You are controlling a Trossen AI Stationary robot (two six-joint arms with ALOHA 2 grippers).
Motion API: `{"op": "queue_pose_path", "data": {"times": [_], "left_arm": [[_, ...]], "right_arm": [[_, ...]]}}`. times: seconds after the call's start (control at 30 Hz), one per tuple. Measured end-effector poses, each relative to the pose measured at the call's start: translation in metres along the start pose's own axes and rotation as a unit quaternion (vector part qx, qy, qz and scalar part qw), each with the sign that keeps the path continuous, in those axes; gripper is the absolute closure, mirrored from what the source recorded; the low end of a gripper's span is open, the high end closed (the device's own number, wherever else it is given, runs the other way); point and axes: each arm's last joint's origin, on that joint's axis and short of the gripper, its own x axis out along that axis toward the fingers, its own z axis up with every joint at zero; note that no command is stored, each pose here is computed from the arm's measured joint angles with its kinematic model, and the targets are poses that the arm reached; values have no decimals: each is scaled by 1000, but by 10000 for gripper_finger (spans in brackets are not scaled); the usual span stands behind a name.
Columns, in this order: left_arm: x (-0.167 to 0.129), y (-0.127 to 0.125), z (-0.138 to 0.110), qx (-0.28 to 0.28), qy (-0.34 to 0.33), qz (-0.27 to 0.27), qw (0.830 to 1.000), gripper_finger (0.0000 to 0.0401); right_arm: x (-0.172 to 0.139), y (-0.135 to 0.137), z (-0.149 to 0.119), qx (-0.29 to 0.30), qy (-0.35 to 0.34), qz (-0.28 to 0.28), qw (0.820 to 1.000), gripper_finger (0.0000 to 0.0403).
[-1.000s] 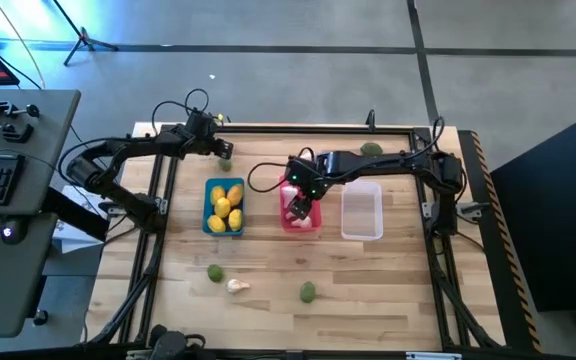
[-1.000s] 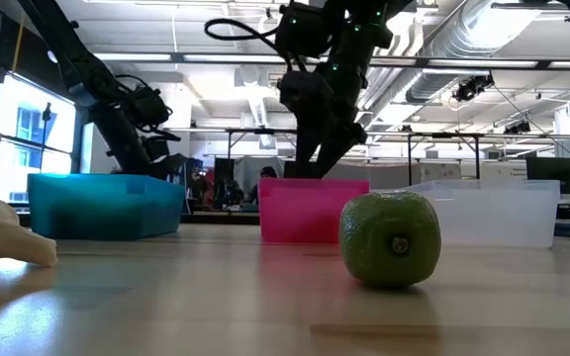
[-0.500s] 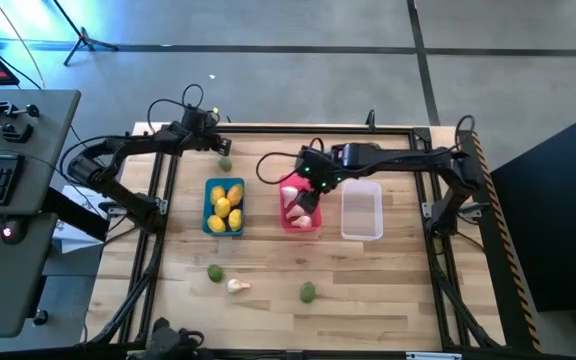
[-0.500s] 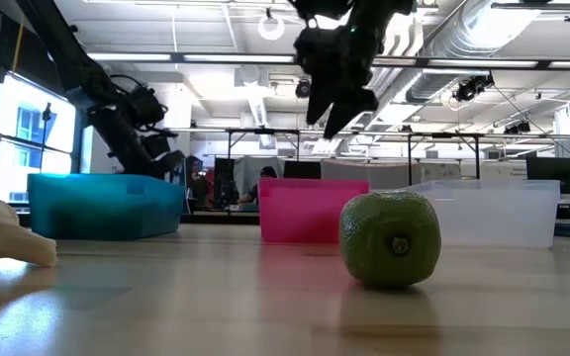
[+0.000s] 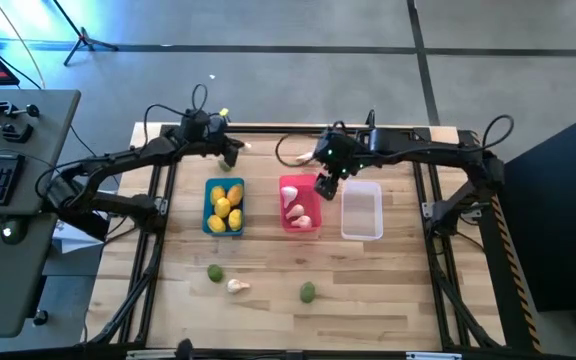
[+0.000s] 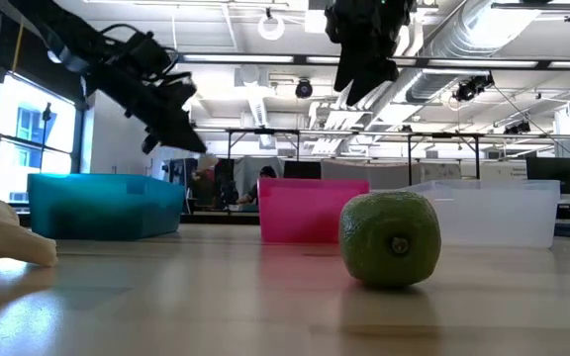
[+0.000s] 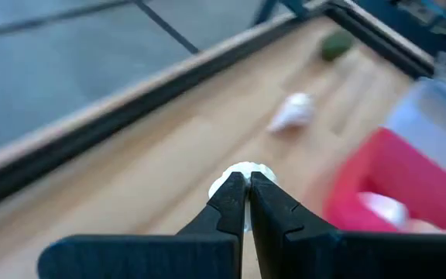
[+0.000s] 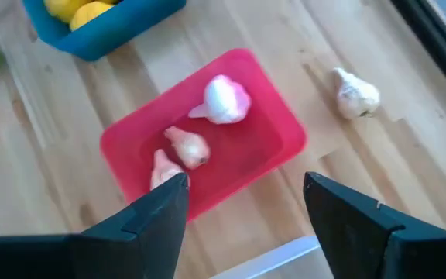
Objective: Sort produce into baskets
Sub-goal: Put the top left white garlic into the red bin
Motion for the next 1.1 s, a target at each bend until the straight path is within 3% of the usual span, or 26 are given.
{"op": "queue_pose_path", "data": {"times": [0.17, 0.43, 0.6, 0.77, 0.9, 1.1], "left_arm": [[4, -42, 11, 33, -5, -65, 997, 401], [12, -90, 29, 80, -17, -114, 990, 401], [23, -109, 25, 99, -5, -127, 987, 401], [33, -120, 15, 110, 18, -140, 984, 401], [35, -126, 10, 116, 29, -148, 982, 401], [32, -138, 9, 126, 33, -162, 978, 401]], "right_arm": [[0, -24, 7, -15, -7, -8, 1000, 215], [-2, -54, 25, -40, -78, -21, 996, 389], [-4, -69, 34, -35, -114, -9, 993, 382], [5, -76, 38, -33, -165, -12, 986, 400], [41, -80, 23, 6, -205, 7, 979, 402], [78, -74, -12, 65, -199, 32, 977, 402]]}}
